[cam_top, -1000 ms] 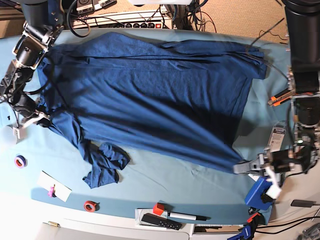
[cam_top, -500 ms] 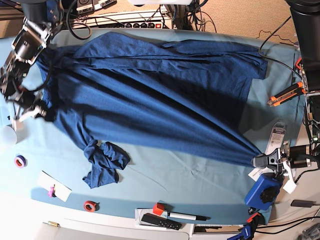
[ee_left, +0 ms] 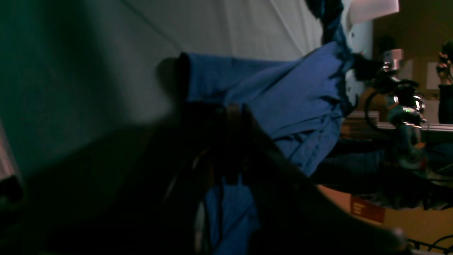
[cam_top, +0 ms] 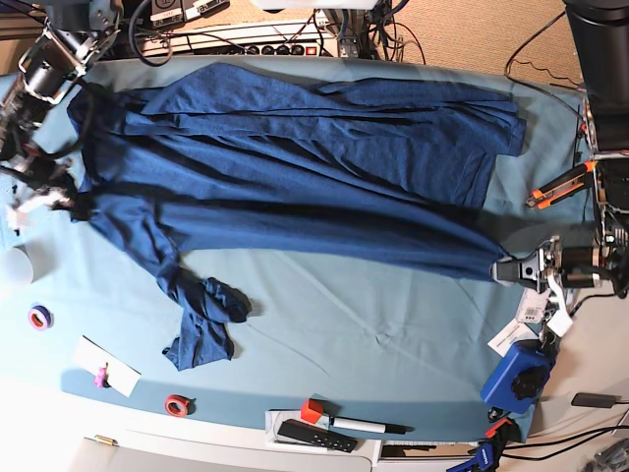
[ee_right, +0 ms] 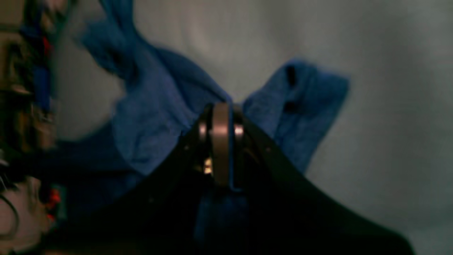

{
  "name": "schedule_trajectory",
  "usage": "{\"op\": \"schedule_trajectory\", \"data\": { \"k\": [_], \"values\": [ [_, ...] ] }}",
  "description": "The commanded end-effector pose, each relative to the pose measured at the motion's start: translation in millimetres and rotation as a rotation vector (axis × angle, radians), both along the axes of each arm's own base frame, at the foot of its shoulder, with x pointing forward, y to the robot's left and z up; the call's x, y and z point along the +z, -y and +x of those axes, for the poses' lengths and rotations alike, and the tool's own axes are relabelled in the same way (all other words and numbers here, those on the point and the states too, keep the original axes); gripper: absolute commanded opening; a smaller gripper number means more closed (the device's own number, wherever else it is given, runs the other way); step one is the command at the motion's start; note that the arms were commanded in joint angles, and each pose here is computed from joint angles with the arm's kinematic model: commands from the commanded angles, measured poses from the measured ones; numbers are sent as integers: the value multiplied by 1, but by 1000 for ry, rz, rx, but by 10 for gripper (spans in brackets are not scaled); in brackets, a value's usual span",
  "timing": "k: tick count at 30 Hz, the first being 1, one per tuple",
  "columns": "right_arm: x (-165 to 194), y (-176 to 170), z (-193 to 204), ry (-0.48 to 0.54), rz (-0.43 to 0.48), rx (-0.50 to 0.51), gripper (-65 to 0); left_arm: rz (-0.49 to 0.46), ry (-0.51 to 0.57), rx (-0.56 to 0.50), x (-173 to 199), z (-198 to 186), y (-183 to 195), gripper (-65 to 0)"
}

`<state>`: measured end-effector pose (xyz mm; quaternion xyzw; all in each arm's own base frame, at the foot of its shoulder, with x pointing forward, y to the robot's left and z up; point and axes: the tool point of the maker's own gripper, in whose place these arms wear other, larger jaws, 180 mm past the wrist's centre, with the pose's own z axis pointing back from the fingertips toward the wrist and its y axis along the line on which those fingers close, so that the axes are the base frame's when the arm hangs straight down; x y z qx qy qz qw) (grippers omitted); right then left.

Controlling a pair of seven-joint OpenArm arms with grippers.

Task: Layout the t-shirt on the table in an organized manner, then fold the t-shirt properly
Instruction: 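Lift the hem with both grippers and fold it toward the collar, then release the folded hem and withdraw both grippers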

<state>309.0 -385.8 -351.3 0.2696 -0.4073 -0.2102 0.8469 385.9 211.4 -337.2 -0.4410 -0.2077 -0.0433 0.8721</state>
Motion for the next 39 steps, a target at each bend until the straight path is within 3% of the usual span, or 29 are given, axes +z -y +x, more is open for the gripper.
{"op": "schedule_trajectory", "data": {
  "k": [1,7,19,24,39],
  "values": [
    [26,17,5,66,-19,-26,-650,-2,53,25,21,12,-11,-650],
    [43,19,-8,140,90,-36,-650,6,16,42,13,4,-18,-650],
    [21,18,-35,74,104,-42,-650,9,-91,50,-22,-29,-19,-650],
    [23,17,-40,101,134,-50,-650,22,-103,23,-32,-43,-14,-650],
    [14,16,-55,73,144,-56,-650,88,50,-206,-22,-78,30,-650]
  ]
}}
